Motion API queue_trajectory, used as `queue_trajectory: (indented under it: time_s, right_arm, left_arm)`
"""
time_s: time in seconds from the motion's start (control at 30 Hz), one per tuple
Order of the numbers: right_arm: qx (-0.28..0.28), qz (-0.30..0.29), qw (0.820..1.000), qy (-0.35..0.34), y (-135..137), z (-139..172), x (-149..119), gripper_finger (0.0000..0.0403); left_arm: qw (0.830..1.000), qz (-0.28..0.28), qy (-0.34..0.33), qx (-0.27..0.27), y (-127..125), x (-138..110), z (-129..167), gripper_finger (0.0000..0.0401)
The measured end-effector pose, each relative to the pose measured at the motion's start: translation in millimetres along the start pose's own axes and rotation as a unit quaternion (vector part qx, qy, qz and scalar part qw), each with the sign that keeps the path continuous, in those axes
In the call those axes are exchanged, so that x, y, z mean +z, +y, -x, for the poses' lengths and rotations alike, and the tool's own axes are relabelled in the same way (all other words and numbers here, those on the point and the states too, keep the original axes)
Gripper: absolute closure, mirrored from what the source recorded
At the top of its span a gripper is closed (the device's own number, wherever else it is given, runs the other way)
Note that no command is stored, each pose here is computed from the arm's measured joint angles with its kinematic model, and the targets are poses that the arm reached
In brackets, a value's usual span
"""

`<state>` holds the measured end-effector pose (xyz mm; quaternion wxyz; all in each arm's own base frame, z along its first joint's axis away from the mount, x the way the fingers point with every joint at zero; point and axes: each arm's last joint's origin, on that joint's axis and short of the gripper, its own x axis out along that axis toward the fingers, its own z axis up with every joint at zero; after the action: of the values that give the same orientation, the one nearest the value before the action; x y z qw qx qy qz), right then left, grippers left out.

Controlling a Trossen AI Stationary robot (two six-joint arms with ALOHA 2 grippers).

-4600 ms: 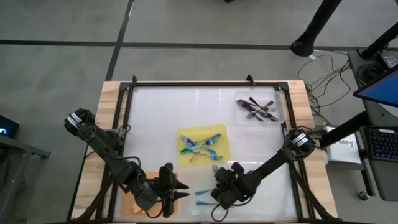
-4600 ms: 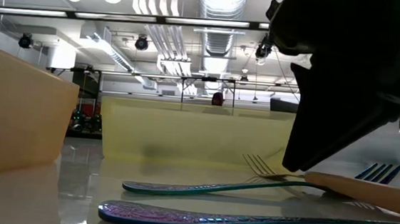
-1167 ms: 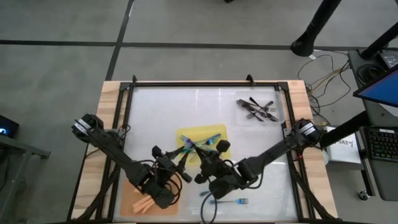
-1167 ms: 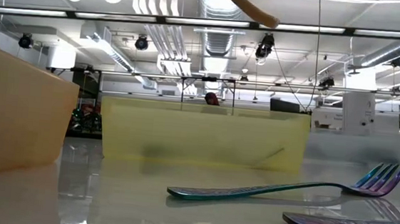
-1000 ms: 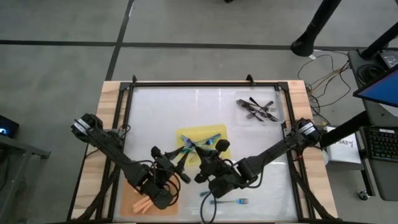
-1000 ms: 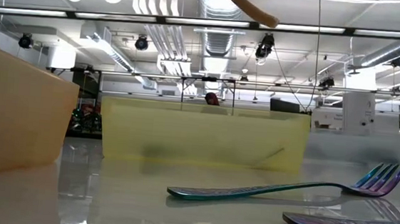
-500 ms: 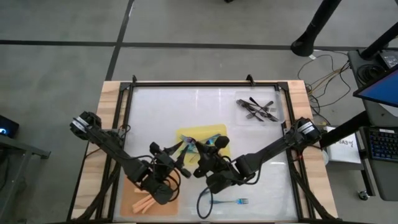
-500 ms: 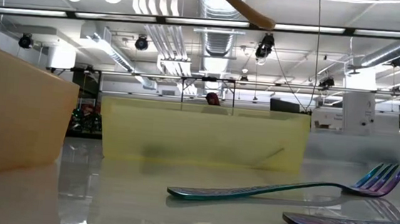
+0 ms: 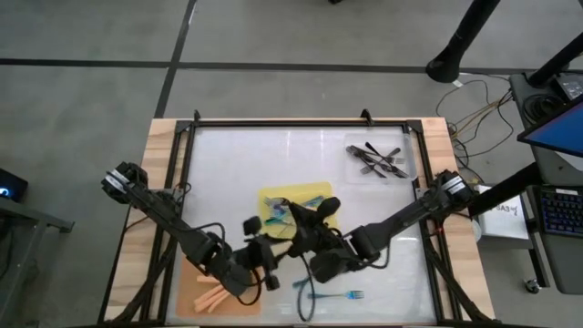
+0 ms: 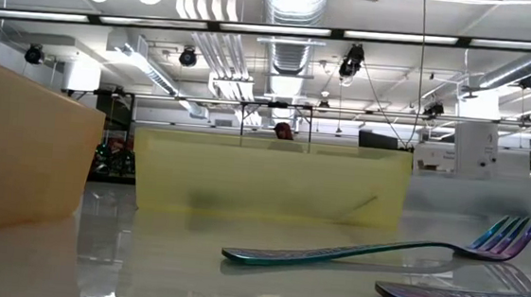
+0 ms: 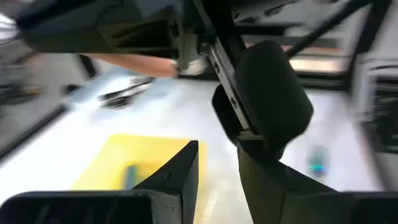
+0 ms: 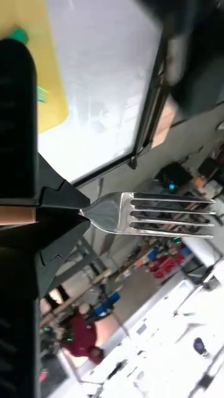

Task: Sort silverware by color (type)
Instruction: Put the orange fork into the orange bin

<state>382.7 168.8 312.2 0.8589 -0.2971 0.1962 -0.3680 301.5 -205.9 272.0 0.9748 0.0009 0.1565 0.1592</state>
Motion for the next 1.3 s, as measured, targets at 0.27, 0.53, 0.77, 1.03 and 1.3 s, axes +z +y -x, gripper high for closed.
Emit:
queue_trajectory:
  time_s: [0.27, 0.53, 0.77, 1.03, 1.3]
  right_arm:
    - [-0.030, -0.055, 0.998, 0.005, -78.6, -4.2, 14.1, 0.0390]
    - [0.046, -0.158, 0.984, 0.062, -141.8, -32.1, -11.2, 0.0390]
    - [-0.005, -0.102, 0.989, 0.107, -142.4, -43.8, -26.8, 0.0390]
    - [-0.013, -0.073, 0.989, 0.131, -151.1, -51.2, -35.0, 0.0390]
    - [0.033, -0.057, 0.982, 0.180, -159.3, -66.3, -50.4, 0.0390]
  left_arm:
    - [0.997, 0.001, 0.012, -0.074, -5.2, 3.0, 3.2, 0.0305]
    - [1.000, -0.015, -0.020, 0.013, 24.9, 28.1, 13.9, 0.0305]
    - [0.992, -0.032, -0.023, 0.121, 80.3, 54.6, 37.5, 0.0305]
    - [0.986, -0.006, 0.028, 0.163, 150.7, 68.5, 46.4, 0.0305]
    - [0.991, 0.048, 0.091, 0.080, 201.6, 50.4, -0.1, 0.0305]
